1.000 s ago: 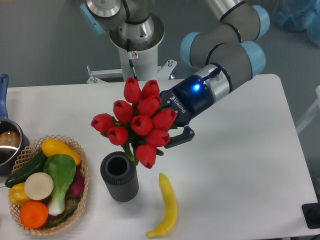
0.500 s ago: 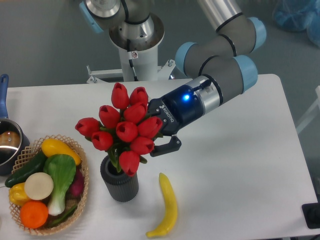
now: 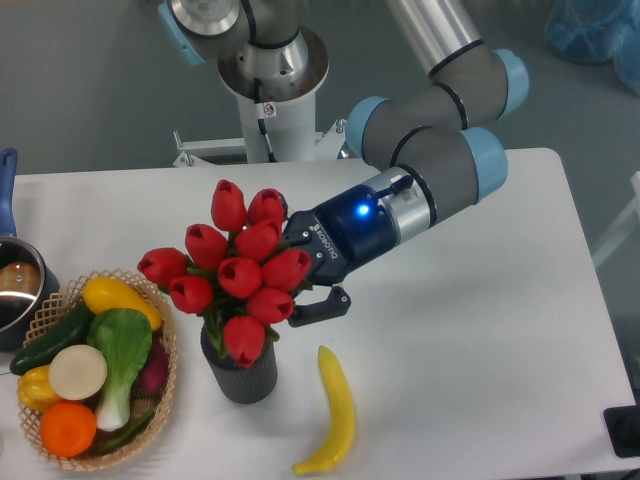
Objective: Insert the flowers into the vase
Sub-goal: 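Lower the tulip stems into the vase opening, then push the tulips further down into the vase and settle them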
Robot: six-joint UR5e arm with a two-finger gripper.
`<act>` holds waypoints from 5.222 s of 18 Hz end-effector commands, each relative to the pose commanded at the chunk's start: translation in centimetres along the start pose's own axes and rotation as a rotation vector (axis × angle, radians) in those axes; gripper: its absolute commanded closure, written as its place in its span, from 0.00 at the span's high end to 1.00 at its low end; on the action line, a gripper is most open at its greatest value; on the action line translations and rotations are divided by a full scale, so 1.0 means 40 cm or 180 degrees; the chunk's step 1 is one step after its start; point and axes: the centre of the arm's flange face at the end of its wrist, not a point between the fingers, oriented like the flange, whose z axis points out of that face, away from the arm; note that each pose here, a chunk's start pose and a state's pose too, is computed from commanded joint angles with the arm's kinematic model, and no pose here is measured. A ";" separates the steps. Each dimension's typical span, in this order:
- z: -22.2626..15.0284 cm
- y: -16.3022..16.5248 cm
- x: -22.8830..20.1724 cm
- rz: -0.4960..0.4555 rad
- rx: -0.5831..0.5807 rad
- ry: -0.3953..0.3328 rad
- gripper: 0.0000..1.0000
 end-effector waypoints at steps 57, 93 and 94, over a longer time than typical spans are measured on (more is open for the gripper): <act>0.019 0.293 0.016 -0.0177 -0.0084 0.0006 0.55; 0.007 0.414 0.045 -0.0294 -0.0076 -0.0015 0.56; 0.007 0.416 0.045 -0.0279 -0.0081 -0.0016 0.56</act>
